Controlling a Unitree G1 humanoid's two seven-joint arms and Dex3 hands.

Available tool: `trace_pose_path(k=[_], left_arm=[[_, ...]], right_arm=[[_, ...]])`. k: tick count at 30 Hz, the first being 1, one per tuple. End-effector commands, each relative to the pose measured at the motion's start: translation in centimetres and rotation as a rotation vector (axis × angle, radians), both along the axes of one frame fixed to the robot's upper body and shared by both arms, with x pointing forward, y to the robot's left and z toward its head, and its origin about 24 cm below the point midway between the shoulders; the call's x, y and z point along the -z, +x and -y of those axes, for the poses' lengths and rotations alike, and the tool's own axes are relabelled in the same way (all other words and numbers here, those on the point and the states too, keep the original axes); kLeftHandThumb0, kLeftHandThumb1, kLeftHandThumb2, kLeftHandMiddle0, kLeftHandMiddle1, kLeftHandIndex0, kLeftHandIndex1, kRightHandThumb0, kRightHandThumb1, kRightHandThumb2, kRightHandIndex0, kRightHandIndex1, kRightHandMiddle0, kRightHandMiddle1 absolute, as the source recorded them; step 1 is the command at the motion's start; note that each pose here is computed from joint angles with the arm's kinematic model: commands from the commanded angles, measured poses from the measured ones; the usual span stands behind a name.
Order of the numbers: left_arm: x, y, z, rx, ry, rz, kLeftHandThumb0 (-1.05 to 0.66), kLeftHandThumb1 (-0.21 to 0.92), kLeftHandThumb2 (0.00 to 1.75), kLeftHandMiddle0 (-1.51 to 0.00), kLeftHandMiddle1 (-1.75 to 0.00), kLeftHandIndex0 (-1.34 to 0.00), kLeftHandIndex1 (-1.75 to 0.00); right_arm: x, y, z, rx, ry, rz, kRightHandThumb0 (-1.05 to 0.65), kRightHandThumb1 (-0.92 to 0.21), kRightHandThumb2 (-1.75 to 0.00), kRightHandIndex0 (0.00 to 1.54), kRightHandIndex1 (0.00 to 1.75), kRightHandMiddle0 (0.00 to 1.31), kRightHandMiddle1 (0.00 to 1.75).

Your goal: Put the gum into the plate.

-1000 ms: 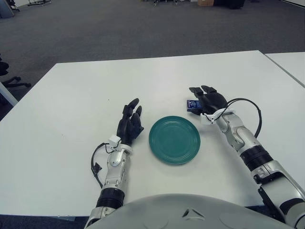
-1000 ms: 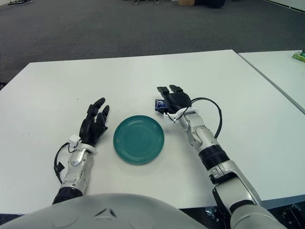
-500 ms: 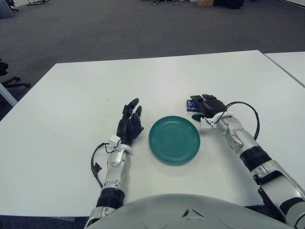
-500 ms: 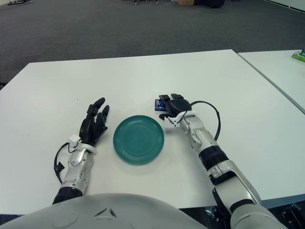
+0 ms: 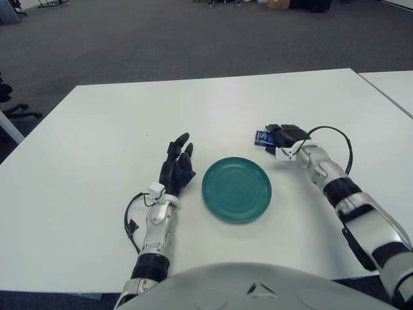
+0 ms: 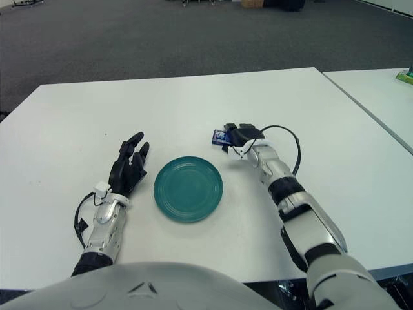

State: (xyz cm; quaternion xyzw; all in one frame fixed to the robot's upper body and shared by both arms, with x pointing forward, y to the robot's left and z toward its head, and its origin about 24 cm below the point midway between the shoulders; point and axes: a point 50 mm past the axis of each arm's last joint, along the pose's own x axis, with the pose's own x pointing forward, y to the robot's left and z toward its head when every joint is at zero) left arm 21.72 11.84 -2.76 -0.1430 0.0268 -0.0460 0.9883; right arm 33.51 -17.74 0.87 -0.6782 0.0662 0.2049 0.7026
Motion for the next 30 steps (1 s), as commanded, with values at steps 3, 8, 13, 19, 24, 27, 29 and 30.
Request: trace_pose_path(k=[3,8,13,19,24,27,29,30], left_arm=[[2.9,-2.5,2.4,-0.031,-0.101,-0.167,-0.77,0.92,0.83,-0.35,0.00,0.00,-0.76],[2.9,-2.5,2.4,-0.035,-0.097,-0.158,-0.76,0.92,0.84,-0.35,0.00,0.00,-0.77],[2.8,-2.5,2.5,-0.036,-0.100,-0.155,-0.77,0.92,0.85,-0.35,0.00,0.00,-0.76],[2.7,-2.6,2.4,-0.043,-0.109,-0.147,-0.77,0.92,0.85,-0.35,0.00,0.00,-0.76],[2.5,-2.5,2.4,-0.048,-0.111,-0.142,-0.77,0.92,0.85,-0.34,0.00,0.00,-0.73],[2.4,-2.6,2.3,-0.051,-0.105,-0.136,-0.77,0.92,0.85,-0.34,0.00,0.00,-0.74],[2.4,-2.6,2.3,-0.052,-0.103,-0.136,-0.77,0.92,0.85,-0.34,0.00,0.00,-0.74],[2.4,-2.5,2.3,-0.053,-0.102,-0.137,-0.78,0.92,0.85,-0.34,0.00,0.00,-0.74]], right_arm=[[1.9,-0.6,0.5,0.017,-0.035,-0.093,-0.78,-0.91,-0.34,0.18,0.03,0.00,0.35],[1.8,-0.4,0.7,0.016,-0.039,-0.111,-0.77,-0.92,-0.34,0.37,0.12,0.00,0.43],[1.2,0.1,0.8,0.021,-0.004,-0.130,-0.69,-0.92,-0.36,0.47,0.94,0.01,1.11],[1.0,-0.1,1.2,0.009,0.040,-0.145,-0.43,-0.67,-0.84,0.64,1.66,0.33,1.68],[0.9,-0.4,1.7,-0.016,0.058,-0.152,-0.41,-0.60,-0.95,0.76,1.73,0.40,1.74],[0.7,-0.5,1.9,-0.030,0.061,-0.158,-0.41,-0.58,-0.98,0.81,1.74,0.41,1.74],[0.7,-0.5,2.0,-0.033,0.061,-0.161,-0.41,-0.57,-0.99,0.84,1.74,0.42,1.74],[0.6,-0.5,2.0,-0.034,0.061,-0.163,-0.41,-0.57,-0.99,0.85,1.75,0.42,1.75]])
